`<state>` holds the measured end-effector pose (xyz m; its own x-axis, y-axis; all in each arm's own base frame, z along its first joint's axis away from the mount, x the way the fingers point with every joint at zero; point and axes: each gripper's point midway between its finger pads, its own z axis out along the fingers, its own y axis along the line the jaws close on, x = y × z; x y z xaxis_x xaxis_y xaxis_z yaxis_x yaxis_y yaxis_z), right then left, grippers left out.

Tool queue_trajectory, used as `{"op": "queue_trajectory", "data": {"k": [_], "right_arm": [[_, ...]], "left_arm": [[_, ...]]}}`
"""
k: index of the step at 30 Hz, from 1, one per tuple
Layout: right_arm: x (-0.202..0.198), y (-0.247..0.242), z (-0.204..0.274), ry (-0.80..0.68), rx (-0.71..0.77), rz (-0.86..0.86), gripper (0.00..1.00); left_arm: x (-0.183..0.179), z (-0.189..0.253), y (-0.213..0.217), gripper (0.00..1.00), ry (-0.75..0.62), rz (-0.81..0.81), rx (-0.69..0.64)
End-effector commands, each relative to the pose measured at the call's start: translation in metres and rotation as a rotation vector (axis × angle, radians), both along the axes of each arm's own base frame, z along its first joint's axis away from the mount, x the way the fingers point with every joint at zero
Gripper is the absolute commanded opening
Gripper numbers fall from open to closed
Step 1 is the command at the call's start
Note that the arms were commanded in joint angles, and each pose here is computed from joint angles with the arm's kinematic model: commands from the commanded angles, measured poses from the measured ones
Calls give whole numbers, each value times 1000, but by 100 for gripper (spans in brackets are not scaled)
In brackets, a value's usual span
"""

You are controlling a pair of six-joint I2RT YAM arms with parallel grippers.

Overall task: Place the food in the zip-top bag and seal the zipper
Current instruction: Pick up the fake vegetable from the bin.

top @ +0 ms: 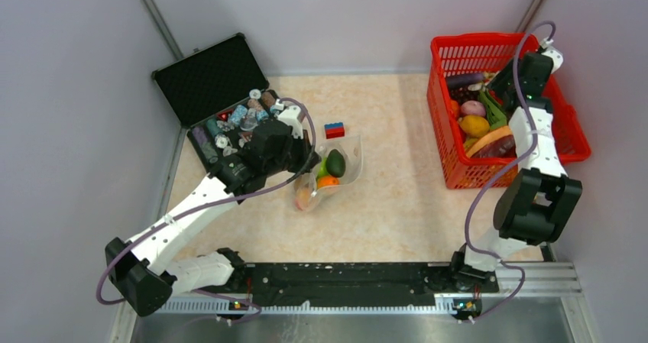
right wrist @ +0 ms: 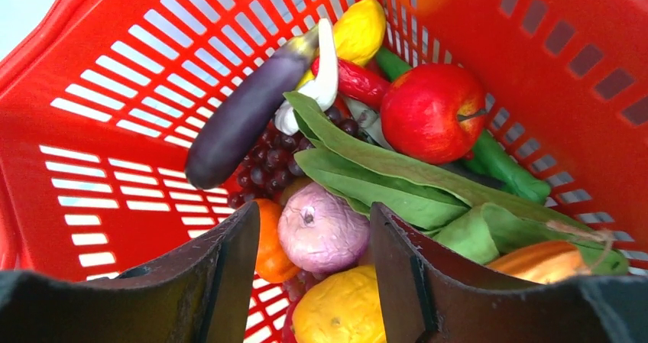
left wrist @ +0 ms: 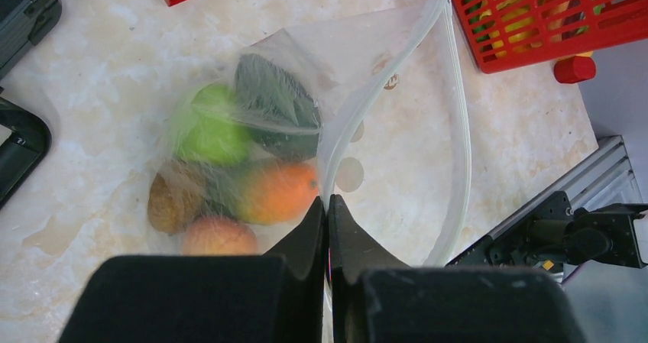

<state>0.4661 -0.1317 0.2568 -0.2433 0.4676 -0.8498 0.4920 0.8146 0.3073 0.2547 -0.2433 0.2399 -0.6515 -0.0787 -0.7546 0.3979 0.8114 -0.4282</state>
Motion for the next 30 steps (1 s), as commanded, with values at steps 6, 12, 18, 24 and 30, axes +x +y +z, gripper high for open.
{"op": "queue_trajectory", "data": {"k": [6,12,18,24,30], "right_arm": [[37,-26,16,-99,34,-23,54],[69,-38,0,-79,27,-4,54],[94,-50,-21,-48,32,-4,54],[117,-57,-40,-53,54,-7,51],[143,-61,-46,-63,50,23,41]], "left_arm": [[7,11,-2,0,-28,-5,1],[11,11,2,0,-53,11,16],[11,11,0,0,-55,-6,31],[15,3,-3,0,-38,-9,39],[18,-1,1,0,-30,7,52]]}}
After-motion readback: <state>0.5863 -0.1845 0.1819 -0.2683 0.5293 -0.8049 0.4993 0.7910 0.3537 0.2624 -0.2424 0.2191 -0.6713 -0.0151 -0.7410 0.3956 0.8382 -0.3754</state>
